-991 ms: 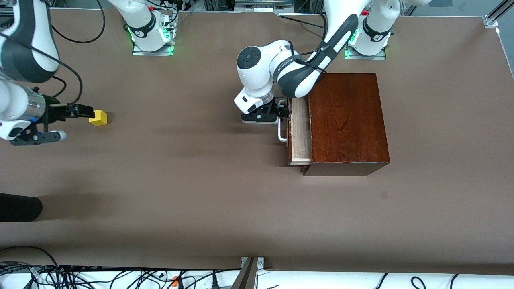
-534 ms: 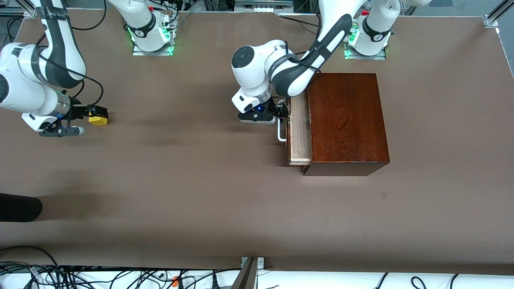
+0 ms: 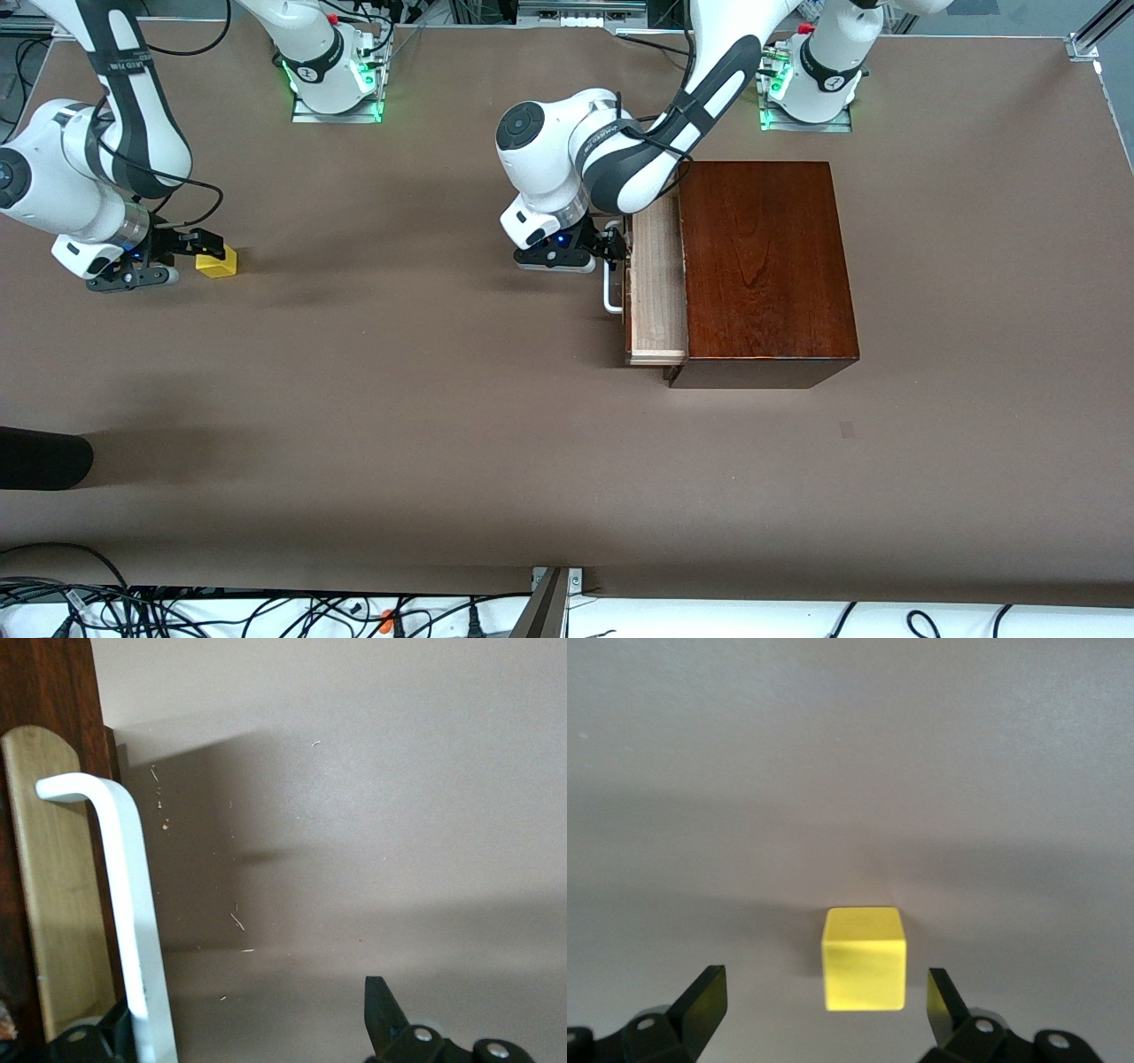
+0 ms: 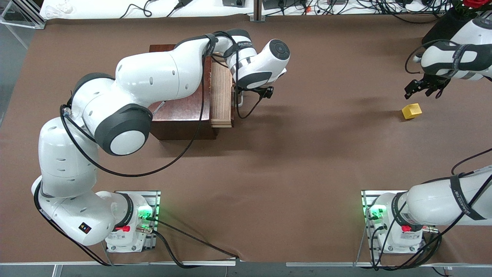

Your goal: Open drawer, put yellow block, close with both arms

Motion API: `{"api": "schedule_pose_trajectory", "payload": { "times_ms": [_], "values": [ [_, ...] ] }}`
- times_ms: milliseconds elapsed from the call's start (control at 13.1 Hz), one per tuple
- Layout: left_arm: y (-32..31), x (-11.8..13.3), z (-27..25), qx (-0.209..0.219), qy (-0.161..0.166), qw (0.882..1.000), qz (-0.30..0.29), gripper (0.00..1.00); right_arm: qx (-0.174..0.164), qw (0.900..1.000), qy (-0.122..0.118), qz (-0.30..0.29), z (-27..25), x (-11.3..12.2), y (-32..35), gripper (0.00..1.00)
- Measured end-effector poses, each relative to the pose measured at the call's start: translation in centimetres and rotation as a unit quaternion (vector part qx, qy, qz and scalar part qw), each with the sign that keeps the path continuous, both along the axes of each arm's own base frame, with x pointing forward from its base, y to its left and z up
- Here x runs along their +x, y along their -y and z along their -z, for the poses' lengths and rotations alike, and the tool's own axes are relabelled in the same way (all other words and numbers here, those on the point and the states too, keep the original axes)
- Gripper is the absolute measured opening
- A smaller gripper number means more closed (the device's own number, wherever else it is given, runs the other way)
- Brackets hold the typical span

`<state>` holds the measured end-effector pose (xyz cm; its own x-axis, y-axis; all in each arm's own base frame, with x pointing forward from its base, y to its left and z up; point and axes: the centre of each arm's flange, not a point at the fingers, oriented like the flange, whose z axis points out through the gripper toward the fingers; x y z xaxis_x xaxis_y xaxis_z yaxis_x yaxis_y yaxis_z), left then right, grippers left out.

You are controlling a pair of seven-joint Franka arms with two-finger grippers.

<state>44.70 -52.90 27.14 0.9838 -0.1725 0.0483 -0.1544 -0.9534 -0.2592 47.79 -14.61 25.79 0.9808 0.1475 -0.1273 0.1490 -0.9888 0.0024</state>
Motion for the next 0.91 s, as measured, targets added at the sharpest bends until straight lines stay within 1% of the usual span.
{"api": "schedule_pose_trajectory", "payload": {
  "times_ms": [152,305,381,457,610,686,762,915],
  "values": [
    [0.3,0.0,0.0,-0.001,0.000,1.000,0.000,1.00,-0.001,1.000,-0.003,-0.001,1.4,-0.8,0.3,0.99],
    [0.3,-0.1,0.0,0.002,-0.001,1.000,0.000,1.00,-0.005,1.000,-0.001,0.000,2.4,-1.0,0.5,0.99],
    [0.7,-0.5,-0.1,0.003,-0.005,1.000,0.002,1.00,-0.006,1.000,-0.002,0.000,2.8,-1.0,0.6,0.98],
    [1.4,-1.4,-0.5,0.007,-0.010,1.000,0.007,1.00,-0.007,1.000,-0.004,0.001,3.2,-1.0,0.6,0.97],
    [3.1,-2.9,-2.2,0.016,-0.012,1.000,0.014,1.00,-0.009,1.000,-0.005,0.001,3.7,-1.1,0.8,0.95],
    [3.8,-3.2,-3.4,0.012,-0.009,1.000,0.016,1.00,-0.010,1.000,-0.005,0.001,3.9,-1.1,0.8,0.95],
    [4.3,-3.2,-4.3,0.009,-0.005,1.000,0.016,1.00,-0.010,1.000,-0.005,-0.001,4.2,-1.1,0.9,0.95],
    [4.5,-2.5,-6.8,0.000,0.005,1.000,0.009,1.00,-0.012,1.000,-0.008,-0.002,4.9,-1.3,1.3,0.93]
  ]
}}
